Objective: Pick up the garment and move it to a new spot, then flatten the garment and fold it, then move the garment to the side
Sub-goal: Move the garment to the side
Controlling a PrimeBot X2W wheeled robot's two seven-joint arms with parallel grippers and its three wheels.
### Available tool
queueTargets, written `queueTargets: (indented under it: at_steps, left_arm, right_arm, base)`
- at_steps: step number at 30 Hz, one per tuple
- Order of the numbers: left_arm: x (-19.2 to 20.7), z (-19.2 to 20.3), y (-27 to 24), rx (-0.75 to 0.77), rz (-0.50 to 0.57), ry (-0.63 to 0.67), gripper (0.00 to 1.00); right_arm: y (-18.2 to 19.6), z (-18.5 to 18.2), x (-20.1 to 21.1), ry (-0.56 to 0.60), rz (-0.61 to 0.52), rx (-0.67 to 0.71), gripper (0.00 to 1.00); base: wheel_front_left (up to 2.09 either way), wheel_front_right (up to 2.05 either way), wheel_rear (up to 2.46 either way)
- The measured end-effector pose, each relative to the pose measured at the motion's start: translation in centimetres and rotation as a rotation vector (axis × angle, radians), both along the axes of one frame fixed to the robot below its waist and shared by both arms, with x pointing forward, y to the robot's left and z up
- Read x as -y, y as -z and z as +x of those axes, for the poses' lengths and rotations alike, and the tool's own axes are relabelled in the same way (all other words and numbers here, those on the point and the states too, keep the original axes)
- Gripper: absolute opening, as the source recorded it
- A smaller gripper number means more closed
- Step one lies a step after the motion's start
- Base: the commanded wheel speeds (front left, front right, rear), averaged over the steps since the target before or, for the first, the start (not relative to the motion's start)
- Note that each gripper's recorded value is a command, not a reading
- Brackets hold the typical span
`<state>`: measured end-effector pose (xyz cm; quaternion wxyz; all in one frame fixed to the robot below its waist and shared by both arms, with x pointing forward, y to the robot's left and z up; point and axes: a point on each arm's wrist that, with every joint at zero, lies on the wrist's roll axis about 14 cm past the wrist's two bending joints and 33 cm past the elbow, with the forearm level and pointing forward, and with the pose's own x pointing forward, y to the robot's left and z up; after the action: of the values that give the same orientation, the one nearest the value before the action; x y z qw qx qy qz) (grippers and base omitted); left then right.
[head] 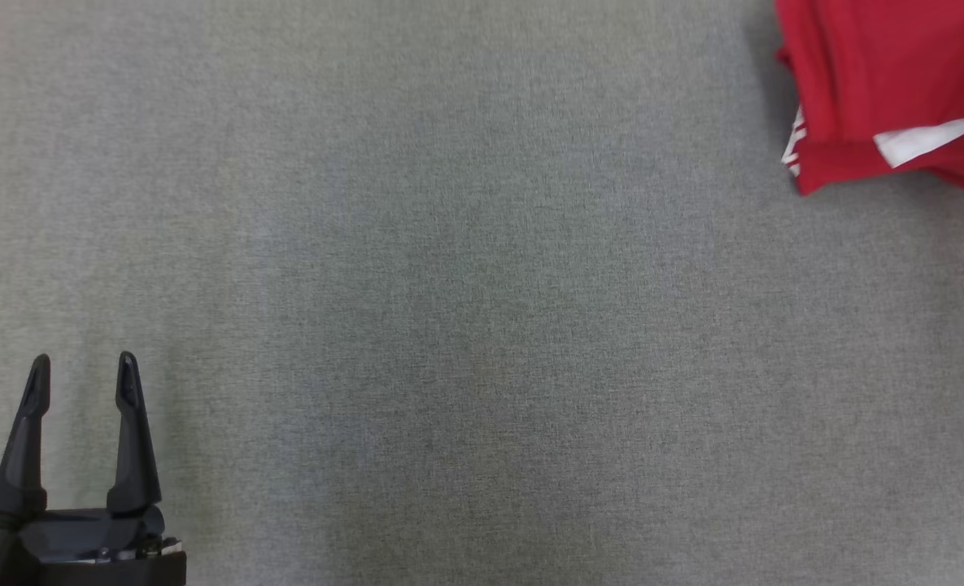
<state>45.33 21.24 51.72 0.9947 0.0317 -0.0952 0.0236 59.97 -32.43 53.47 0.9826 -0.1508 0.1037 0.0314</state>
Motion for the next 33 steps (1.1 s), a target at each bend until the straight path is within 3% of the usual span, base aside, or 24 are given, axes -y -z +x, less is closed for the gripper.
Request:
queueTargets:
  at_steps: [4, 15, 16, 17, 18, 19, 27, 33]
  left_arm:
    - [0.2, 0.6, 0.7, -0.011, 0.002, 0.009, 1.0]
    - [-0.3, 0.9, 1.7, -0.034, 0.013, -0.001, 1.0]
    - [-0.4, 0.9, 1.7, -0.034, 0.015, -0.004, 1.0]
    - [-0.5, 0.8, 1.7, -0.035, 0.016, -0.007, 1.0]
    - [-0.6, 0.7, 1.6, -0.035, 0.018, -0.01, 1.0]
    - [-0.6, 0.7, 1.6, -0.035, 0.02, -0.013, 1.0]
    - [-0.8, 0.3, 1.0, -0.025, 0.011, -0.024, 1.0]
    - [-0.8, -0.5, -0.1, -0.005, -0.009, -0.033, 1.0]
  right_arm:
    - [0.8, 0.1, 2.2, 0.058, -0.017, -0.025, 0.0]
    - [4.9, 0.2, 3.0, 0.113, -0.01, -0.117, 0.0]
    - [5.3, 0.1, 3.0, 0.117, -0.008, -0.131, 0.11]
    - [5.6, 0.1, 3.1, 0.122, -0.011, -0.141, 0.42]
    - [5.8, 0.0, 3.3, 0.125, -0.022, -0.147, 0.93]
    - [5.9, -0.1, 3.7, 0.132, -0.039, -0.157, 1.0]
    - [3.8, -0.1, 4.2, 0.135, -0.08, -0.101, 1.0]
    - [-0.1, 0.4, 1.5, 0.073, -0.014, 0.04, 1.0]
  base:
    - [0.0, 0.0, 0.0]
    - [0.0, 0.0, 0.0]
    - [0.0, 0.0, 0.0]
    - [0.0, 0.0, 0.0]
    - [0.0, 0.0, 0.0]
    - [0.0, 0.0, 0.0]
    - [0.0, 0.0, 0.0]
    - [0.0, 0.0, 0.0]
